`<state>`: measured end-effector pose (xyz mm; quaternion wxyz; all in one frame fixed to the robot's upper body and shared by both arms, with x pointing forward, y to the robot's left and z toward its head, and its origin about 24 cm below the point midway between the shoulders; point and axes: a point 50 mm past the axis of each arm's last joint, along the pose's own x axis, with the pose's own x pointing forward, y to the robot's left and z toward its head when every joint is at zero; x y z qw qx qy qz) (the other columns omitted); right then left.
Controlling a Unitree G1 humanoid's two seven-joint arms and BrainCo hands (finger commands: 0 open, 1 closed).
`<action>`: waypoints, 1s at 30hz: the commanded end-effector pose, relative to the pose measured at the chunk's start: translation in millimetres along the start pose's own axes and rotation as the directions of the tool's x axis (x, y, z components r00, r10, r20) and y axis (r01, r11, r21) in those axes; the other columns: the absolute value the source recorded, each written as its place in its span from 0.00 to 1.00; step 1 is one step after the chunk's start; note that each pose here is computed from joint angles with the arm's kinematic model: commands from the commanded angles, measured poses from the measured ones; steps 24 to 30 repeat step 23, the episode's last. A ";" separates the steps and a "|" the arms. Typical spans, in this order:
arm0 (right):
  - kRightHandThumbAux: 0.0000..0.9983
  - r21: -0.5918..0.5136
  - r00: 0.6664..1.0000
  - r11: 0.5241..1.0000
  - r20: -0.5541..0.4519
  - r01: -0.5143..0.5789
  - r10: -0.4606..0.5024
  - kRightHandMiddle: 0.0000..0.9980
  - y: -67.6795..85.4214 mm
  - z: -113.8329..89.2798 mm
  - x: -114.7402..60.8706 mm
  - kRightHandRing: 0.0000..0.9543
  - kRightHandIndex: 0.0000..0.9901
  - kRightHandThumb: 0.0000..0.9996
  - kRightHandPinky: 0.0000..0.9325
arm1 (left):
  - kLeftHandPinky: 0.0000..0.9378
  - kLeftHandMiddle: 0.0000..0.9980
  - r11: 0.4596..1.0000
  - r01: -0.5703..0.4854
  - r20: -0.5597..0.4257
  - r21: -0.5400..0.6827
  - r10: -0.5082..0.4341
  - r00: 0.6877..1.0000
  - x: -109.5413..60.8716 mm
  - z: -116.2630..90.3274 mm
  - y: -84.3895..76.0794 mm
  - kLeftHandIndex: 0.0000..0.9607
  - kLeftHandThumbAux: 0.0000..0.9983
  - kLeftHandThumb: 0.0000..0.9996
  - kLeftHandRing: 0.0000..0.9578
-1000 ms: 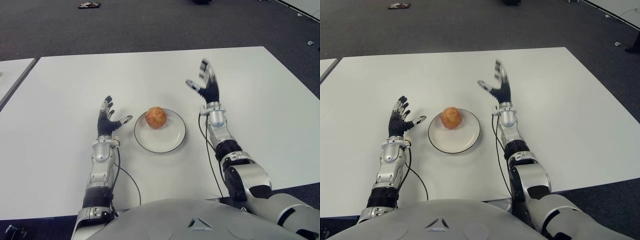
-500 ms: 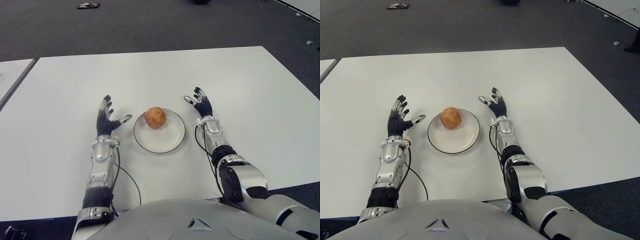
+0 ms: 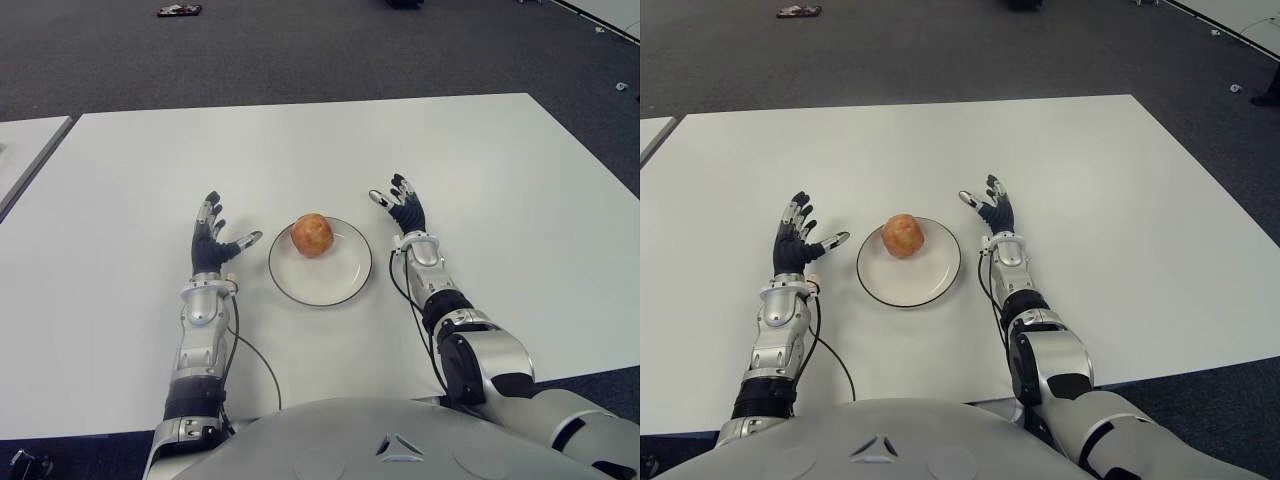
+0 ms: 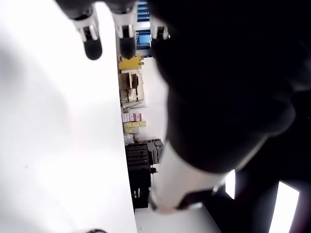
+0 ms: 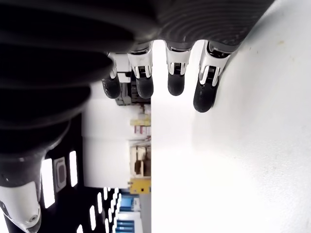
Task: Put the apples into the plate.
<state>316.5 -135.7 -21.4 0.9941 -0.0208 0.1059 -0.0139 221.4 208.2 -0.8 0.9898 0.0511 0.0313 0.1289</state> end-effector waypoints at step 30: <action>0.69 0.026 0.999 0.999 -0.047 0.027 -0.026 0.00 -6.1 -23.1 -19.0 0.03 0.00 0.03 0.11 | 0.04 0.00 1.000 -0.005 -0.025 -0.002 0.005 1.000 -2.1 -0.6 4.0 0.00 0.31 0.00 0.00</action>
